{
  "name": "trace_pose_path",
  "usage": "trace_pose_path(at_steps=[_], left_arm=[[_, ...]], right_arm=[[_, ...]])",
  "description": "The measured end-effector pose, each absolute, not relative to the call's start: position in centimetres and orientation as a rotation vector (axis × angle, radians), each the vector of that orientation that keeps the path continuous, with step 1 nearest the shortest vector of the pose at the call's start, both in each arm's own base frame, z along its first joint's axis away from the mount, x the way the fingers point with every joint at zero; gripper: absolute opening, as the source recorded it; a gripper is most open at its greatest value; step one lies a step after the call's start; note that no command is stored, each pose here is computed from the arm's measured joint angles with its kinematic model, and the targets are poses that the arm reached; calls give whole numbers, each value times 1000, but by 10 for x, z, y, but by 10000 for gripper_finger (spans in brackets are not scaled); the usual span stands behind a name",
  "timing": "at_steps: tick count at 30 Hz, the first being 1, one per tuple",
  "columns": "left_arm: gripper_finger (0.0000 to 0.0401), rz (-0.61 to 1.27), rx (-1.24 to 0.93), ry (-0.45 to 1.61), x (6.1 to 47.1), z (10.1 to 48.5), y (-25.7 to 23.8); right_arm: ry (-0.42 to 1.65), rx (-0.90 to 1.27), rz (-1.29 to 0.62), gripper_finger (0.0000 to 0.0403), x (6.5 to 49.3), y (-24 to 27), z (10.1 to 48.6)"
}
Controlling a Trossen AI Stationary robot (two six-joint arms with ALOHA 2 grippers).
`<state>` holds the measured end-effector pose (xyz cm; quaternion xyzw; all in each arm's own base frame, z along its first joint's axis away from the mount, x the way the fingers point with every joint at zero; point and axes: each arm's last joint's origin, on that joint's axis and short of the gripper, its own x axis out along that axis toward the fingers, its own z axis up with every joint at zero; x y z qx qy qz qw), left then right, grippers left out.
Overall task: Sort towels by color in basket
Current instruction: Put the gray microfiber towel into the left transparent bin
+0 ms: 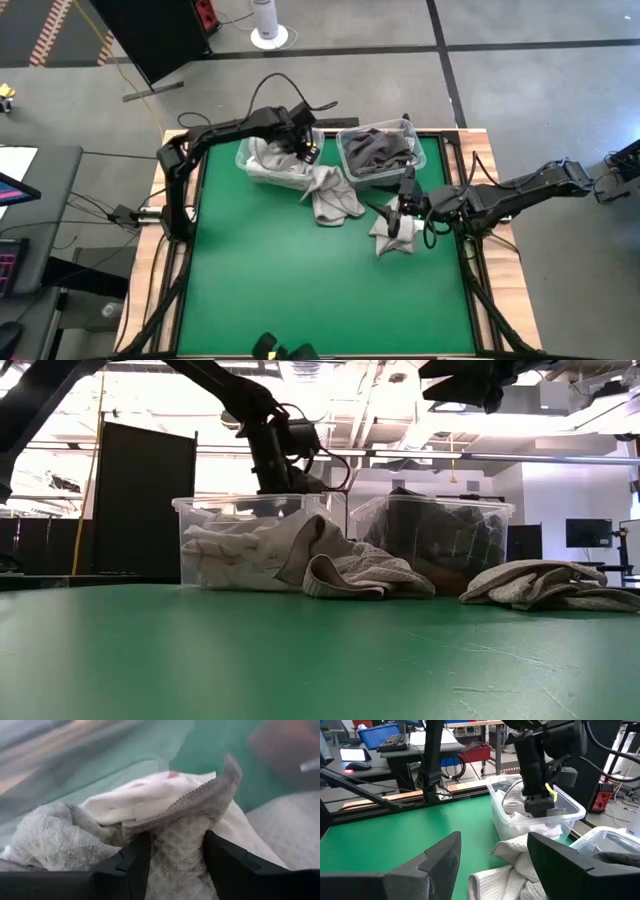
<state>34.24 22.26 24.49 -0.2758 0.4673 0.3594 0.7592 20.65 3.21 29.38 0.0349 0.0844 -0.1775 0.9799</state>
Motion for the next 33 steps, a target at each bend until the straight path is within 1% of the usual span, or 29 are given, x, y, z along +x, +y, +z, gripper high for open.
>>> trace_pose_path(at_steps=[4, 10, 14, 16, 20, 24, 33], left_arm=[[171, 766, -573, 1081, 339, 239, 220], [171, 750, -564, 1153, 331, 221, 216], [171, 746, -566, 1208, 325, 203, 212], [171, 716, -554, 1226, 325, 201, 211], [171, 685, -551, 1234, 321, 214, 208], [171, 661, -540, 1204, 318, 243, 204], [171, 686, -497, 1236, 305, 294, 198]], right_arm=[[187, 77, -352, 272, 206, 34, 292], [195, 104, -320, 272, 204, 41, 291], [185, 114, -301, 272, 203, 45, 292], [184, 118, -299, 272, 203, 46, 292], [184, 118, -300, 272, 203, 45, 292], [186, 117, -303, 272, 204, 45, 291], [189, 115, -304, 272, 203, 45, 291]])
